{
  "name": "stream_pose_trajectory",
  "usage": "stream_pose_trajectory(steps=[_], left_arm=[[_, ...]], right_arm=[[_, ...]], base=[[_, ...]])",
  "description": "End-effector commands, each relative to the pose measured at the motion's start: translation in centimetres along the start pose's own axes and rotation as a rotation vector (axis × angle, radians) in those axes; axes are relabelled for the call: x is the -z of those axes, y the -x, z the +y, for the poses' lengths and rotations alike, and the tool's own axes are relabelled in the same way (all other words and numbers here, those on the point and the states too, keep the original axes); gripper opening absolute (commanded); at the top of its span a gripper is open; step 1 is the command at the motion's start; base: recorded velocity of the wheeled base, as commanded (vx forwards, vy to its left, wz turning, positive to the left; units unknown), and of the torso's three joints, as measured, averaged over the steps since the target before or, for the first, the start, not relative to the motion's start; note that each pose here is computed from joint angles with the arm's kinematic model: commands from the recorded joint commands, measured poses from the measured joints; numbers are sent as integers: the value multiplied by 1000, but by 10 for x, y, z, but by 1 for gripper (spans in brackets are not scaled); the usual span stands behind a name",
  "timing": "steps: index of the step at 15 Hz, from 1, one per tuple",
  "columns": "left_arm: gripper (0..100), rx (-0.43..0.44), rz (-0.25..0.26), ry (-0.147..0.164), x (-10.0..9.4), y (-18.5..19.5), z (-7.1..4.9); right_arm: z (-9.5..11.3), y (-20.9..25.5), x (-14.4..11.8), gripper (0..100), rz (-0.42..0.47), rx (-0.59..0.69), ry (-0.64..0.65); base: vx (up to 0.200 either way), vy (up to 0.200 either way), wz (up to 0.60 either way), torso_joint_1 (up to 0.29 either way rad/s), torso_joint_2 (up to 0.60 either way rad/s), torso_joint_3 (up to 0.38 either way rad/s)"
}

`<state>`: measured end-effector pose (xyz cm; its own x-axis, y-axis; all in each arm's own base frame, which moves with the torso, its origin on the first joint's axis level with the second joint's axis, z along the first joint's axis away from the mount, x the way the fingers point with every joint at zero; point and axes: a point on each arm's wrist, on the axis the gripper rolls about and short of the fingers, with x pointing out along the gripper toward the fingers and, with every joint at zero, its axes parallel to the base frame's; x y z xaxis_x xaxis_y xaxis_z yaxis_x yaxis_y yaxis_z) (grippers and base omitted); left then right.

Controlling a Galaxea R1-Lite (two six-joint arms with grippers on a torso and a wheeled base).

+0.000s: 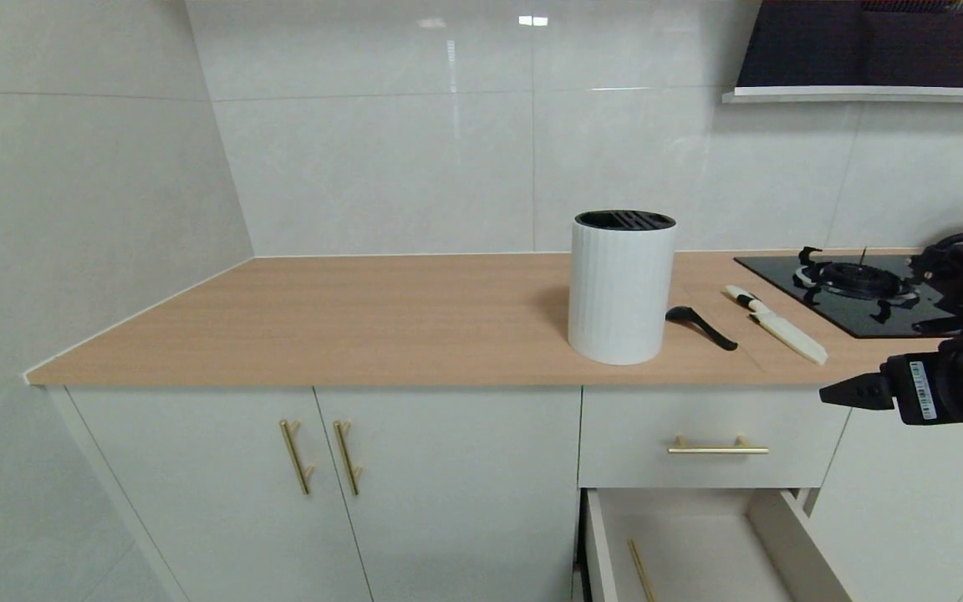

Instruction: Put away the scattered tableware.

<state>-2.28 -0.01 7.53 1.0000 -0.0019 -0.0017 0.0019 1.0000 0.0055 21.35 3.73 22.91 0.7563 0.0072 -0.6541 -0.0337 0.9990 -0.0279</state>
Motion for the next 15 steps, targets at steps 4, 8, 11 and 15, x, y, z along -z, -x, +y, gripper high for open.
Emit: stream_pose_trajectory(steps=[4, 8, 11, 15], left_arm=[[100, 0, 0, -1, 0, 0, 0], [100, 0, 0, 1, 0, 0, 0], [100, 0, 0, -1, 0, 0, 0], [100, 0, 0, -1, 0, 0, 0]], right_arm=[[0, 0, -1, 100, -13, -4, -3], [-6, -23, -10, 100, -83, -24, 8], [-13, -80, -44, 100, -194, -172, 50], [-22, -142, -69, 100, -197, -305, 128]], base=[[0, 0, 0, 195, -454, -255], [0, 0, 0, 43, -93, -52], [0, 0, 0, 0, 0, 0], [0, 0, 0, 0, 0, 0]])
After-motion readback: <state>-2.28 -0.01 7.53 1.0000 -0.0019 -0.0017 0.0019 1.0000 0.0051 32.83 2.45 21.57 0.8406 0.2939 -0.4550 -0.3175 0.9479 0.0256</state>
